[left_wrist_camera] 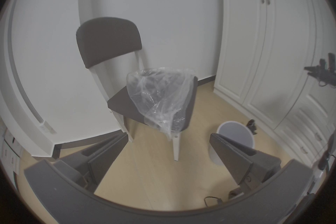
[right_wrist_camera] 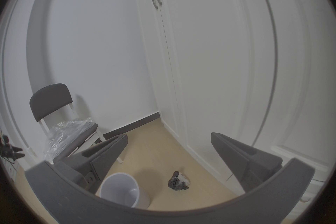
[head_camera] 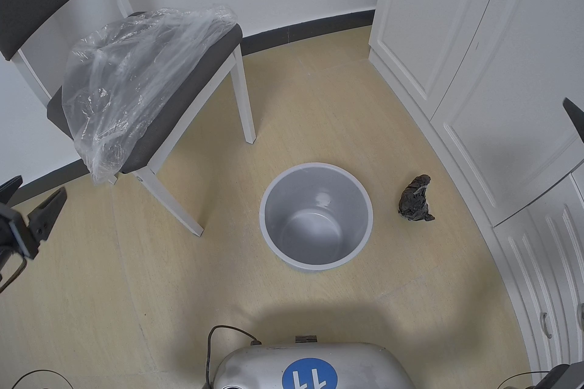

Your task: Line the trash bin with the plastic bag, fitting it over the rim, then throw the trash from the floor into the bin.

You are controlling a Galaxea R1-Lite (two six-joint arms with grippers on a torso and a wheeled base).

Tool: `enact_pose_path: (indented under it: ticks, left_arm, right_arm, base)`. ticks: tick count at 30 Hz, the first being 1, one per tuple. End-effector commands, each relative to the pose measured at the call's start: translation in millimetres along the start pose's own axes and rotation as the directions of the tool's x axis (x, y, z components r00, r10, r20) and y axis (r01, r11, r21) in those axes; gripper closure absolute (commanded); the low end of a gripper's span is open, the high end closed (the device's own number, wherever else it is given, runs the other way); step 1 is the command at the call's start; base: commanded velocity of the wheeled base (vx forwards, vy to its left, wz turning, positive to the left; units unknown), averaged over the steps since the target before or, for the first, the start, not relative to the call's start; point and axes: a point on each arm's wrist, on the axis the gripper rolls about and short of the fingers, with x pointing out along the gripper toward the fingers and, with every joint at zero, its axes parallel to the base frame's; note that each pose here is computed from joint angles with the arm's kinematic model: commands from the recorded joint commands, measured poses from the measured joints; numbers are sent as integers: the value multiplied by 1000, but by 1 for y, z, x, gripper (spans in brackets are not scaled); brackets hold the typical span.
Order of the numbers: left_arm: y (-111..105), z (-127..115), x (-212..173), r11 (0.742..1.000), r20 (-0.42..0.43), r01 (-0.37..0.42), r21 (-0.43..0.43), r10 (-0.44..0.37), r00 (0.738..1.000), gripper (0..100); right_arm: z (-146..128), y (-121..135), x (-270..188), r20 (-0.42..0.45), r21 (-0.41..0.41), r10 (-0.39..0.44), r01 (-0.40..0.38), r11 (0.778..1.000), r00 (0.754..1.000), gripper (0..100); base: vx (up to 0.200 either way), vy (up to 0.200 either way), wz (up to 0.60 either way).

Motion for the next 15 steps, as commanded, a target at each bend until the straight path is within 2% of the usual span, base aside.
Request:
enact_pose_path:
  ticks: [1, 9, 11, 15]
  left_arm:
    - [0, -17, 94, 995, -173, -75, 71, 86, 981, 0]
    - [-10, -23, 109, 992, -195, -85, 95, 102, 976, 0]
    - [-13, -22, 116, 989, -199, -106, 106, 125, 972, 0]
    - [-14, -17, 126, 979, -194, -162, 121, 183, 964, 0]
  right_arm:
    - [-20, 32, 43, -48, 35, 17, -15, 999, 999, 0]
    - [-16, 26, 31, -33, 10, 47, -47, 999, 998, 0]
    - [-12, 24, 28, -19, 13, 72, -72, 997, 997, 0]
    - [-7, 18, 26, 2, 10, 75, -75, 997, 997, 0]
  base:
    - [0, 0, 0]
    - [0, 0, 0]
    - [0, 0, 0]
    - [0, 0, 0]
